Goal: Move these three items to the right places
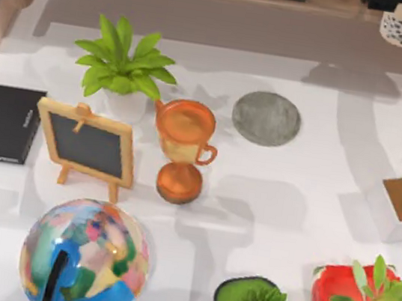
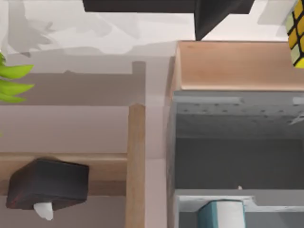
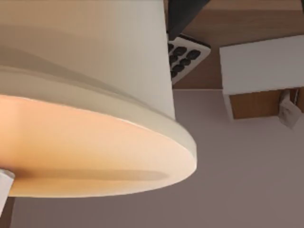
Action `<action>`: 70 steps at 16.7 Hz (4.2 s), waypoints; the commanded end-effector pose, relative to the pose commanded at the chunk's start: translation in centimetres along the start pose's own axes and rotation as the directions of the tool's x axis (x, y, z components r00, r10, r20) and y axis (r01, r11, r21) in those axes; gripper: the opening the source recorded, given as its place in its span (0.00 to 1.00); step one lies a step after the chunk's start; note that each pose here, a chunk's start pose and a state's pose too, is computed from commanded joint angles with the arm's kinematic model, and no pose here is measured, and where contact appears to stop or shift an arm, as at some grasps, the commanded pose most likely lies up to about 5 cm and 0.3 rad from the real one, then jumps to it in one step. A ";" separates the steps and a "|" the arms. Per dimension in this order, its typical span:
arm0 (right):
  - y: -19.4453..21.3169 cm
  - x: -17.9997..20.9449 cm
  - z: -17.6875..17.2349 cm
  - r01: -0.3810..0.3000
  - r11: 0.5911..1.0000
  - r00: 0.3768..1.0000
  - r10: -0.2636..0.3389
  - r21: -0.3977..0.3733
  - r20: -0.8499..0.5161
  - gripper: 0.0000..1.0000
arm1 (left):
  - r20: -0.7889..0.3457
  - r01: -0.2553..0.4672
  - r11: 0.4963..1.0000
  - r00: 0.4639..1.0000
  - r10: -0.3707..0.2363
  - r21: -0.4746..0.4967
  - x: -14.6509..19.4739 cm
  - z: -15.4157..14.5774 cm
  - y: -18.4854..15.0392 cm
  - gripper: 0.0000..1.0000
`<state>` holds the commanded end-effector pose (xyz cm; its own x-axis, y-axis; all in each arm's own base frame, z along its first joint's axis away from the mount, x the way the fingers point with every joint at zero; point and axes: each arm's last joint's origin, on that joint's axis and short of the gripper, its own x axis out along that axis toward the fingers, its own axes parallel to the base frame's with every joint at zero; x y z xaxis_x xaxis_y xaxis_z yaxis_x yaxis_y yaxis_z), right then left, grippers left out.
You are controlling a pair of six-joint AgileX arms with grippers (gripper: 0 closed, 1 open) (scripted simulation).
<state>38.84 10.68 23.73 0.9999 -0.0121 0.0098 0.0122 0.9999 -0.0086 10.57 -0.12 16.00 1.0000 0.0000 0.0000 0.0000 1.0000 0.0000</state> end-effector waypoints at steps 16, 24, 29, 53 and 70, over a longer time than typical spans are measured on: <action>12.9 -2.8 -9.1 -0.029 1.000 1.000 0.029 0.003 0.005 0.00 | 0.000 0.000 1.000 1.000 0.000 0.000 0.0 0.0 0.0 1.00; 13.6 -2.8 -11.2 0.003 1.000 1.000 -0.003 -0.001 -0.003 0.00 | 0.000 0.000 1.000 1.000 0.000 0.000 0.0 0.0 0.0 1.00; 13.8 -2.9 -13.3 0.001 1.000 1.000 -0.001 -0.001 -0.002 0.00 | 0.000 0.000 1.000 1.000 0.000 0.000 0.0 0.0 0.0 1.00; 13.8 -2.9 -14.2 0.000 1.000 1.000 0.000 0.001 0.002 1.00 | 0.000 0.000 1.000 1.000 0.000 0.000 0.0 0.0 0.0 1.00; 13.6 -5.6 -14.2 0.007 1.000 1.000 -0.007 0.003 0.001 1.00 | 0.000 0.000 1.000 1.000 0.000 0.000 0.0 0.0 0.0 1.00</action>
<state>33.58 24.24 9.39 0.9998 -0.0193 0.0108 0.0193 0.9998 -0.0058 10.57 -0.12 16.00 1.0000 0.0000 0.0000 0.0000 1.0000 0.0000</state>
